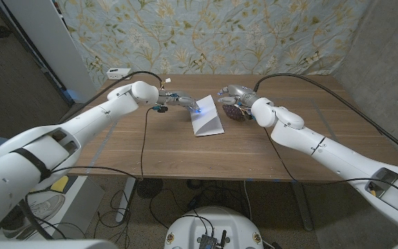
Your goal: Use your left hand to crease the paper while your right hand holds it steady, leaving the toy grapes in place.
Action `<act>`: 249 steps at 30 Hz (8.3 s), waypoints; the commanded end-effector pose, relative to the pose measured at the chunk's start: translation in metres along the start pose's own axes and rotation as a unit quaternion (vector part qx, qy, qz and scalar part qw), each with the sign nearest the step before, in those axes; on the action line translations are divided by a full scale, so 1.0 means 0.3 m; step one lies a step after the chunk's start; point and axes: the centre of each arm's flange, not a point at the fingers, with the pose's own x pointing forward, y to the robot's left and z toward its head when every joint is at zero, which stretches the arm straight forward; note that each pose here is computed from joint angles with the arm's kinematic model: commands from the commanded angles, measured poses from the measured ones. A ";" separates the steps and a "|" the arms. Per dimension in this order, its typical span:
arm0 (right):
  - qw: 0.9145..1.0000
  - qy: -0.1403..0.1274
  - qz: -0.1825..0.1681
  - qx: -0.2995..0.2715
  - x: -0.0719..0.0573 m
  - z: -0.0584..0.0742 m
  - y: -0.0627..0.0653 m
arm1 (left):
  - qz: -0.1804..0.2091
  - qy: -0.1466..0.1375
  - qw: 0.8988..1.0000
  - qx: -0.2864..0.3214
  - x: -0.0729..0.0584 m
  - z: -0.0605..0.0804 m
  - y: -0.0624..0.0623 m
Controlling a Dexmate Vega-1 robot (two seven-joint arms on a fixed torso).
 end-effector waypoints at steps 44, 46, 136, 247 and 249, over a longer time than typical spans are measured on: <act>0.990 -0.018 0.136 -0.036 0.134 0.041 0.101 | -0.061 0.007 0.981 0.183 -0.046 0.133 -0.086; 0.989 -0.018 0.140 -0.038 0.140 0.042 0.106 | -0.061 0.008 0.982 0.181 -0.048 0.131 -0.089; 0.977 0.018 0.204 -0.065 0.181 0.044 0.204 | 0.074 0.043 0.816 0.572 -0.286 0.264 -0.263; 0.975 0.013 0.213 -0.061 0.204 0.052 0.193 | 0.223 -0.067 0.733 0.639 -0.229 0.182 -0.536; 0.975 0.013 0.212 -0.060 0.203 0.053 0.191 | 0.225 -0.069 0.733 0.639 -0.219 0.174 -0.540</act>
